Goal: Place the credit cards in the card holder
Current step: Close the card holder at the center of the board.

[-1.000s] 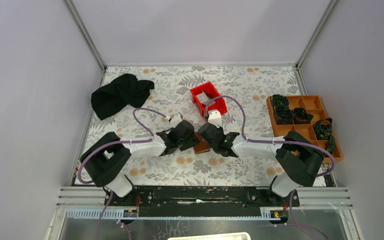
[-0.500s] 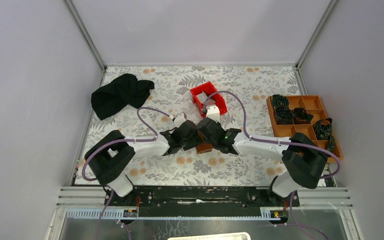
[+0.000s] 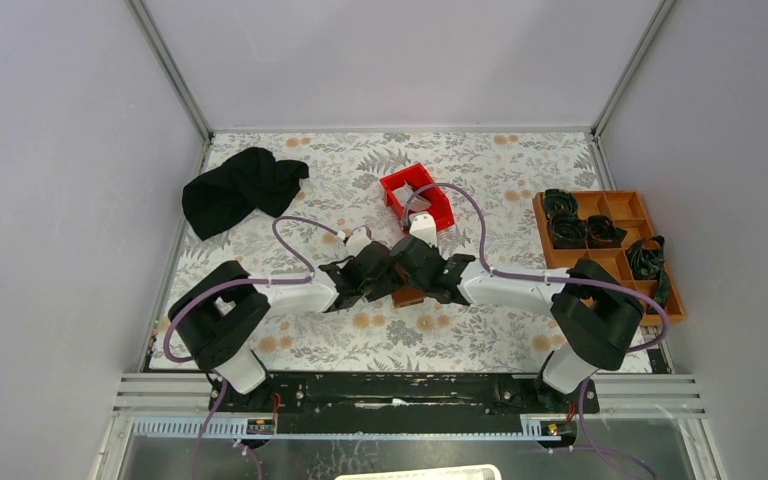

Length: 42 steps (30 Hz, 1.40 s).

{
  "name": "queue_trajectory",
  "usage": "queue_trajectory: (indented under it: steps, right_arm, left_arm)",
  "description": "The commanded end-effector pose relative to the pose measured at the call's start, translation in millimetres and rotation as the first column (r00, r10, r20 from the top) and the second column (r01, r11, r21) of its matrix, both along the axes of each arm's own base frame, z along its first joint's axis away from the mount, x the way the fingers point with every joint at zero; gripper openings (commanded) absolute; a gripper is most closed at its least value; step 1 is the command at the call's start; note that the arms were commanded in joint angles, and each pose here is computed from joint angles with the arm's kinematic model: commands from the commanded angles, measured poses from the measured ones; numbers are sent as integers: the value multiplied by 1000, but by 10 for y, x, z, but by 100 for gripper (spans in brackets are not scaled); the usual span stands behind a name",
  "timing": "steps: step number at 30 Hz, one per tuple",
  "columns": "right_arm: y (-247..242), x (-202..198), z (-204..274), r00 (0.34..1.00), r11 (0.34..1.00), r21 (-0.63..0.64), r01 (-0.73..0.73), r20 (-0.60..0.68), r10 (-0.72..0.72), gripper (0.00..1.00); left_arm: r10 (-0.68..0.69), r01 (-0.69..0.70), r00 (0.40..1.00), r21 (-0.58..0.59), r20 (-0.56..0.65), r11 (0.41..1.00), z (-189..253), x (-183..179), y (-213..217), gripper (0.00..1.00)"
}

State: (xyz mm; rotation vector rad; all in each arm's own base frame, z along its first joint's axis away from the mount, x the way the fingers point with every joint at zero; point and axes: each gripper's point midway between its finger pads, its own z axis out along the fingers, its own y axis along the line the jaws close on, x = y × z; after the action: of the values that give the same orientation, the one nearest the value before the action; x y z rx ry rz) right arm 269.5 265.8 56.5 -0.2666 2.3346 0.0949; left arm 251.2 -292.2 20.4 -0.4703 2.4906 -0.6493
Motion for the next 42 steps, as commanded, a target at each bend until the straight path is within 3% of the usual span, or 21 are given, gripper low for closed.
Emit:
queue_trajectory:
  steps: [1,15,28,42]
  right_arm:
    - [62,77,65,1000,999,26,22,8,-22,39]
    - [113,115,48,1000,1000,17,20,2,-20,38]
    - [106,119,-68,1000,999,-27,16,-20,-17,28]
    - [54,59,-146,998,999,-52,17,-53,-19,29]
  left_arm:
    - [-9,26,993,134,-121,991,-403,-330,306,52]
    - [-15,30,993,129,-118,991,-392,-346,313,51]
    - [-17,32,993,130,-115,991,-384,-345,319,51]
    - [-17,32,994,130,-112,991,-362,-332,313,51]
